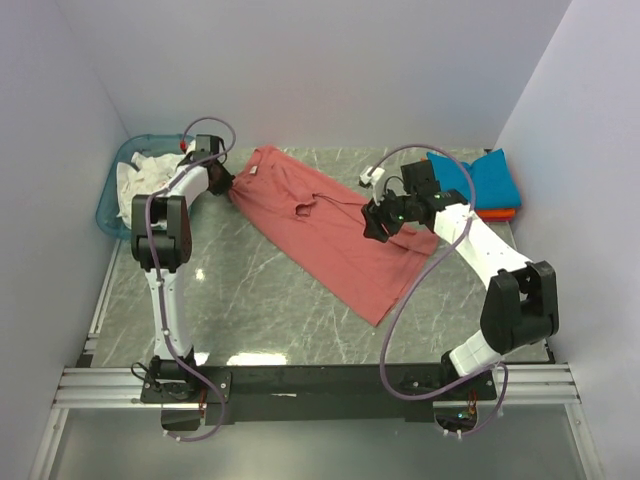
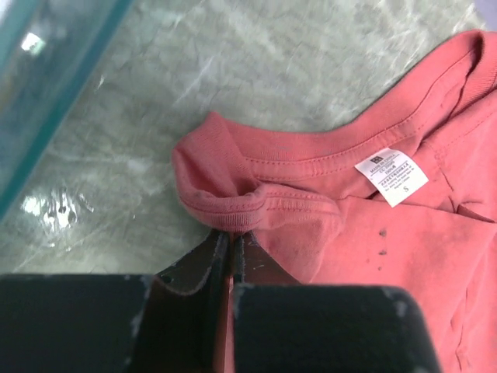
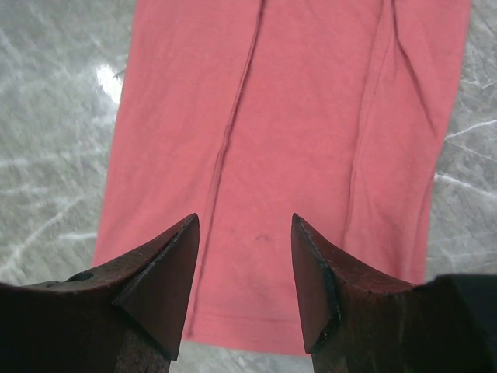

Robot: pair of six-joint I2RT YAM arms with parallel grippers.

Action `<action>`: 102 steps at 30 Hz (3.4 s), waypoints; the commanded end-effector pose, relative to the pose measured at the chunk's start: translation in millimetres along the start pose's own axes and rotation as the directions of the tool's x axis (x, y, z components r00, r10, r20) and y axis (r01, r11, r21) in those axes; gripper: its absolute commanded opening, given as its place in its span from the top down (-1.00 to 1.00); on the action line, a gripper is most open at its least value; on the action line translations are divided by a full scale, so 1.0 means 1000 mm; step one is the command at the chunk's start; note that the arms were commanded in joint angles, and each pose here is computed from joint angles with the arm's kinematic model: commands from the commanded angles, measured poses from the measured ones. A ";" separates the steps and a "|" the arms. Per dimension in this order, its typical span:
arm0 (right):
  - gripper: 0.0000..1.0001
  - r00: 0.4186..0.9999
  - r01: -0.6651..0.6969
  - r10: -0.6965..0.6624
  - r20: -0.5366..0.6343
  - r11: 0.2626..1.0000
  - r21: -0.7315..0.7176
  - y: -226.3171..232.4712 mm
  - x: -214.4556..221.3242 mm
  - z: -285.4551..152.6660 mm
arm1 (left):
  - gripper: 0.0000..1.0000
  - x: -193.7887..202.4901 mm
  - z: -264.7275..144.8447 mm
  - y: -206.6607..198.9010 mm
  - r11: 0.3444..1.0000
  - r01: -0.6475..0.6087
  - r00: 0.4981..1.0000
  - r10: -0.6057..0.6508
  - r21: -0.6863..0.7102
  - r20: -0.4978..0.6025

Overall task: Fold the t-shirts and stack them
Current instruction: Fold the tshirt

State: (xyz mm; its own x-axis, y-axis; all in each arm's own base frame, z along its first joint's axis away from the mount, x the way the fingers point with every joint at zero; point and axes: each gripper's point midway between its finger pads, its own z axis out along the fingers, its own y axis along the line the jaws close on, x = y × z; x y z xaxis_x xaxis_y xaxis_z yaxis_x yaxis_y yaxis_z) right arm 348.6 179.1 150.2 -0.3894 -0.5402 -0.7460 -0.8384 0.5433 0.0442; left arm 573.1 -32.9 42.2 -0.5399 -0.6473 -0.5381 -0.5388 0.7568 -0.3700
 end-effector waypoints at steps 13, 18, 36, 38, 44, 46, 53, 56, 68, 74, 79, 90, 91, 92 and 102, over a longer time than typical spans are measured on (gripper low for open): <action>-0.17 0.911 0.328 -0.333 -0.244 0.943 -0.063 0.101 0.053 0.033 | -0.51 -0.089 -0.151 -0.065 0.920 -0.168 0.965 0.081 0.353 0.247; -0.18 0.870 0.370 -0.358 -0.338 0.928 -0.030 0.129 0.083 0.046 | -0.60 -0.106 -0.260 -0.057 0.894 -0.191 0.919 0.018 0.406 0.395; 0.15 0.785 0.351 -0.342 -0.516 0.933 -0.085 0.149 0.161 0.059 | -0.72 0.018 -0.375 0.063 0.853 -0.166 0.914 -0.055 0.495 0.402; 0.36 0.773 0.356 -0.341 -0.536 0.931 -0.079 0.147 0.166 0.058 | -0.72 0.024 -0.379 0.066 0.846 -0.166 0.915 -0.059 0.507 0.399; 1.00 0.763 0.346 -0.353 -0.542 0.930 -0.119 0.156 0.168 0.056 | -0.72 0.040 -0.388 0.070 0.829 -0.175 0.924 -0.049 0.531 0.380; 1.00 0.767 0.336 -0.380 -0.517 0.924 -0.180 0.171 0.168 0.056 | -0.72 0.045 -0.388 0.071 0.823 -0.173 0.928 -0.048 0.541 0.369; 1.00 0.752 0.380 -0.550 -0.364 0.812 -0.443 0.256 0.143 0.064 | -0.72 0.065 -0.394 0.070 0.783 -0.183 0.941 -0.035 0.594 0.336; 1.00 0.743 0.364 -0.573 -0.347 0.781 -0.508 0.279 0.132 0.077 | -0.72 0.071 -0.394 0.071 0.777 -0.186 0.947 -0.022 0.601 0.321; -0.30 0.797 0.410 -0.575 -0.183 0.739 -0.535 0.210 0.107 -0.019 | -0.72 0.105 -0.375 0.062 0.695 -0.166 0.979 0.032 0.700 0.201; -0.43 0.728 0.559 -0.639 -0.248 0.763 -0.324 0.120 0.170 -0.059 | -0.72 0.113 -0.366 0.053 0.657 -0.135 0.989 0.046 0.741 0.140; -0.29 0.731 0.535 -0.601 -0.324 0.799 -0.274 0.092 0.212 -0.076 | -0.72 0.116 -0.362 0.054 0.664 -0.143 0.989 0.070 0.734 0.130; 0.12 0.768 0.482 -0.559 -0.313 0.826 -0.293 0.068 0.218 -0.064 | -0.72 0.129 -0.357 0.061 0.671 -0.127 0.992 0.083 0.731 0.097; 0.12 0.771 0.487 -0.560 -0.304 0.825 -0.286 0.066 0.214 -0.063 | -0.72 0.129 -0.358 0.061 0.666 -0.131 0.991 0.086 0.734 0.100; 0.12 0.774 0.488 -0.559 -0.298 0.826 -0.284 0.066 0.212 -0.063 | -0.72 0.129 -0.357 0.061 0.667 -0.128 0.992 0.085 0.734 0.096; 0.16 0.809 0.466 -0.541 -0.229 0.828 -0.311 0.068 0.195 -0.054 | -0.72 0.130 -0.356 0.060 0.662 -0.125 0.992 0.088 0.739 0.089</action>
State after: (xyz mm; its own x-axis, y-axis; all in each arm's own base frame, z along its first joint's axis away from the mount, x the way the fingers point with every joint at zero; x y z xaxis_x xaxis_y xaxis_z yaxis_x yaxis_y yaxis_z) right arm 184.5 68.9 39.0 0.0365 -0.8965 -0.4415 -0.9951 0.0081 -0.0987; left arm 239.3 -100.8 212.4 -0.5387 -0.5804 -0.6107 0.1398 0.6532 -0.7441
